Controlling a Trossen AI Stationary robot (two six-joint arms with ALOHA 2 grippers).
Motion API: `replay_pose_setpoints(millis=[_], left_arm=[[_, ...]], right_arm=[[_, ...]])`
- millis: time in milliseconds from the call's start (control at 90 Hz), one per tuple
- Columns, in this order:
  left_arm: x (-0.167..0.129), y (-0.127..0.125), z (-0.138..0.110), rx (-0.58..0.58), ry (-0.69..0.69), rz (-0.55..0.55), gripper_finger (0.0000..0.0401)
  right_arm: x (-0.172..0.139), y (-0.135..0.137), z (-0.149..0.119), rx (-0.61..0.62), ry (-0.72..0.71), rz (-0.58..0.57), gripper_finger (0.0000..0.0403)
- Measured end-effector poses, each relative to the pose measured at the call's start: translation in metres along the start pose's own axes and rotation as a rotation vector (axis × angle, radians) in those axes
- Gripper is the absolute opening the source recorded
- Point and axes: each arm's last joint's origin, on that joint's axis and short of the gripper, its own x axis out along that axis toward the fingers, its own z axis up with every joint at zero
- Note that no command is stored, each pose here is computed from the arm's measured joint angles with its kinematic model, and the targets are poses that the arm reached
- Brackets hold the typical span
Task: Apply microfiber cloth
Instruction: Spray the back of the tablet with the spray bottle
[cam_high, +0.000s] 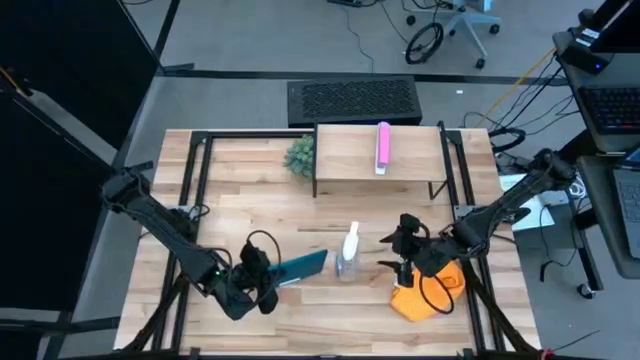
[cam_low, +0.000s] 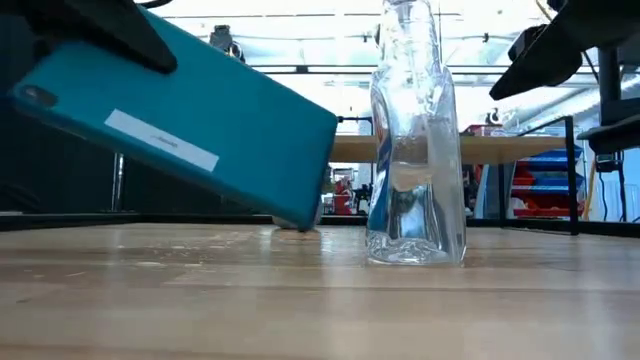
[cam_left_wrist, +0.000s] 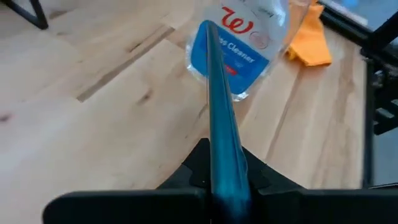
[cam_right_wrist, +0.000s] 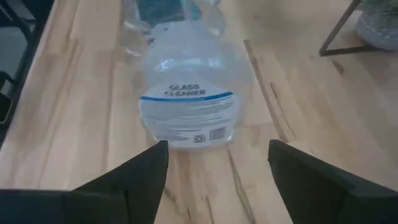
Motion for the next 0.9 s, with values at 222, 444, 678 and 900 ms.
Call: replay_pose_setpoints(millis=[222,444,678,900], left_arm=[[0.005,0.004,0.005,0.0,0.001,0.025,0.0005],[0.005,0.005,0.004,0.013,0.006,0.031,0.0005],[-0.002,0.007,0.01,0.013,-0.008,0.032,0.0005],[-0.007,0.019,0.026,0.074,-0.049,0.085,0.0005]], right_arm=[[0.0,-0.001,-0.001,0.015,0.013,-0.006,0.0352],[0.0,-0.001,-0.001,0.004,0.026,0.015,0.0378],[0.001,0.001,0.0,-0.052,0.014,0.031,0.0362],[0.0,0.004,0.007,0.04,-0.049,0.062,0.0362]])
